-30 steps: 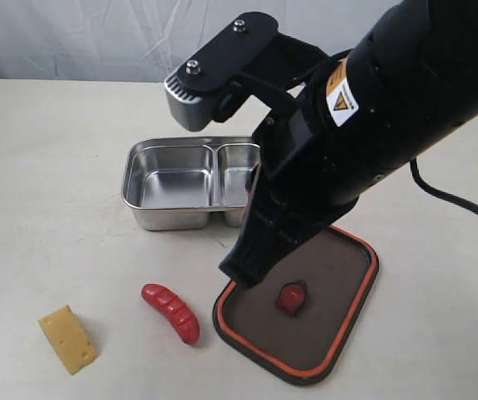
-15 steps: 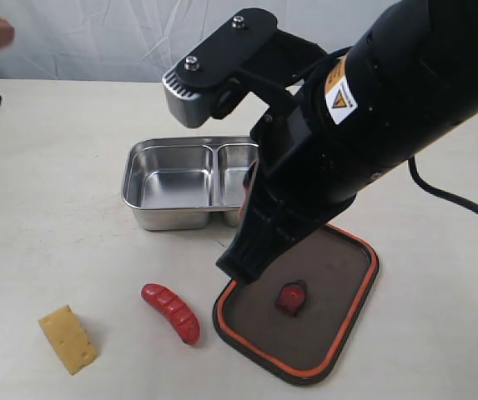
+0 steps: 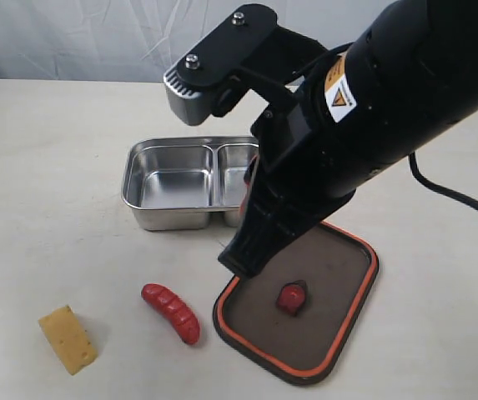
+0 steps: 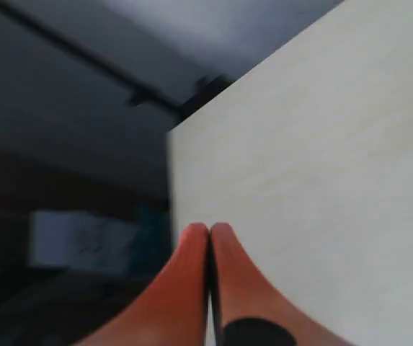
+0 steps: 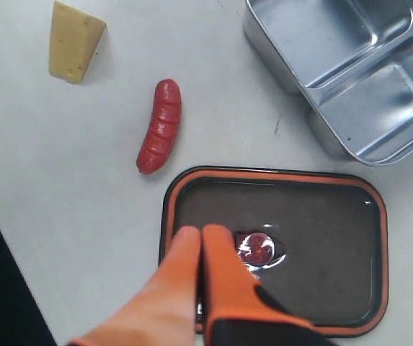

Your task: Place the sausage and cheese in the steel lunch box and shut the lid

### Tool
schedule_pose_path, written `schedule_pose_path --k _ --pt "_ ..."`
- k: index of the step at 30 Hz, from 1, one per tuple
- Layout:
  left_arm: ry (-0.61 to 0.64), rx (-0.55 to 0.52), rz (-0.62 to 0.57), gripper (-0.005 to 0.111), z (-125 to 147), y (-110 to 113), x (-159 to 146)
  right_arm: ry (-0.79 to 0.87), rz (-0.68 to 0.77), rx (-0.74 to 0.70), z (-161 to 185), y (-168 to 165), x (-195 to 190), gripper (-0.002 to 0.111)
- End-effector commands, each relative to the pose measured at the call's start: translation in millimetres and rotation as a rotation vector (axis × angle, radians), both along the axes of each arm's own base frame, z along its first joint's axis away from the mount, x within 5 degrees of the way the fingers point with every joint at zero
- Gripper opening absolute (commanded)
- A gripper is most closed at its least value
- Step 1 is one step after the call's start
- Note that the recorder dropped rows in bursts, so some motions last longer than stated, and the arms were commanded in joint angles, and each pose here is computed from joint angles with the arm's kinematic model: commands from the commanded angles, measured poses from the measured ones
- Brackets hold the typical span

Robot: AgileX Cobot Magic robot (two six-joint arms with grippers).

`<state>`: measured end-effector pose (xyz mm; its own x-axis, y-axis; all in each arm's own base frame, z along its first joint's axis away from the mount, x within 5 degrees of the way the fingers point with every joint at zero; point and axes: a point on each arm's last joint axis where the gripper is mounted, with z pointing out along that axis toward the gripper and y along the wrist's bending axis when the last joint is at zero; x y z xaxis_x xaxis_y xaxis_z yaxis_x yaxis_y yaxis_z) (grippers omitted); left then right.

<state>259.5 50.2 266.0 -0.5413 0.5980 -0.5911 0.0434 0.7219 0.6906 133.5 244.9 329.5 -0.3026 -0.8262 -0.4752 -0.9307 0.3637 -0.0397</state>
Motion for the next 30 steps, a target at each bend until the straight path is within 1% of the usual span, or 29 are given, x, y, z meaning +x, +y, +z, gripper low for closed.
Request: schedule_pose_path --k 1,3,4,5,6,7,8,9,10,11,12,13,14,15,16,17,18,22,24,26,27,28,29,30 --pt "0.049 0.039 0.312 0.0 -3 23 -15 -0.042 0.001 0.026 1 0 3 0.0" --pt "0.162 -0.126 0.373 0.0 -18 18 -23 -0.066 0.004 0.027 -2 0 5 0.0" --pt "0.24 -0.18 0.363 0.0 -26 13 -27 -0.073 0.005 0.025 -5 0 5 0.0" --pt "0.361 -0.213 0.295 0.0 -35 6 -32 -0.074 0.006 0.02 -9 0 5 0.0" --pt "0.473 -0.29 0.243 0.0 -45 -3 -38 -0.073 0.007 0.013 -13 -1 5 0.0" --pt "0.563 -0.339 0.181 0.0 -52 -12 -43 -0.068 0.007 0.004 -17 -2 4 0.0" --pt "0.66 -0.408 0.094 0.0 -58 -22 -48 -0.06 0.008 -0.01 -22 -3 4 0.0" --pt "0.727 -0.502 0.013 0.0 -61 -34 -52 -0.051 0.007 -0.02 -26 -5 3 0.0" --pt "0.76 -0.631 -0.045 0.0 -62 -47 -55 -0.044 0.007 -0.027 -28 -5 2 0.0" --pt "0.779 -0.723 -0.147 0.0 -60 -58 -55 -0.035 0.0 -0.034 -30 -7 1 0.0" --pt "0.771 -0.835 -0.203 0.0 -57 -68 -54 -0.03 -0.002 -0.041 -30 -7 1 0.0" --pt "0.752 -0.894 -0.268 0.0 -53 -75 -53 -0.024 -0.006 -0.042 -30 -8 0 0.0" --pt "0.704 -0.982 -0.318 0.0 -47 -82 -50 -0.023 -0.009 -0.038 -29 -8 0 0.0" --pt "0.67 -1.008 -0.36 0.0 -44 -85 -48 -0.025 -0.012 -0.032 -27 -8 0 0.0" --pt "0.648 -1.026 -0.378 0.0 -42 -87 -46 -0.025 -0.014 -0.029 -27 -9 0 0.0" --pt "0.613 -1.036 -0.421 0.0 -39 -89 -44 -0.023 -0.023 -0.024 -25 -10 -1 0.0" --pt "0.619 -1.023 -0.442 0.0 -39 -89 -45 -0.022 -0.023 -0.026 -25 -10 -1 0.0" --pt "0.749 -0.915 -0.545 0.0 -43 -96 -56 -0.005 -0.024 -0.037 -24 -13 -3 0.0" --pt "0.8 -0.896 -0.597 0.0 -44 -107 -61 -0.004 -0.024 -0.039 -24 -13 -3 0.0" --pt "0.826 -0.892 -0.663 0.005 -43 -122 -65 -0.004 -0.024 -0.04 -24 -13 -4 0.0" --pt "0.836 -0.86 -0.726 0.009 -42 -130 -68 -0.004 -0.024 -0.04 -24 -13 -4 0.0" --pt "0.842 -0.803 -0.815 0.015 -42 -137 -71 -0.003 -0.024 -0.042 -24 -14 -4 0.0" --pt "0.839 -0.694 -0.949 0.022 -43 -144 -75 -0.003 -0.024 -0.042 -24 -14 -4 0.0" --pt "0.827 -0.612 -1.033 0.03 -44 -149 -77 -0.002 -0.024 -0.043 -24 -14 -4 0.0"
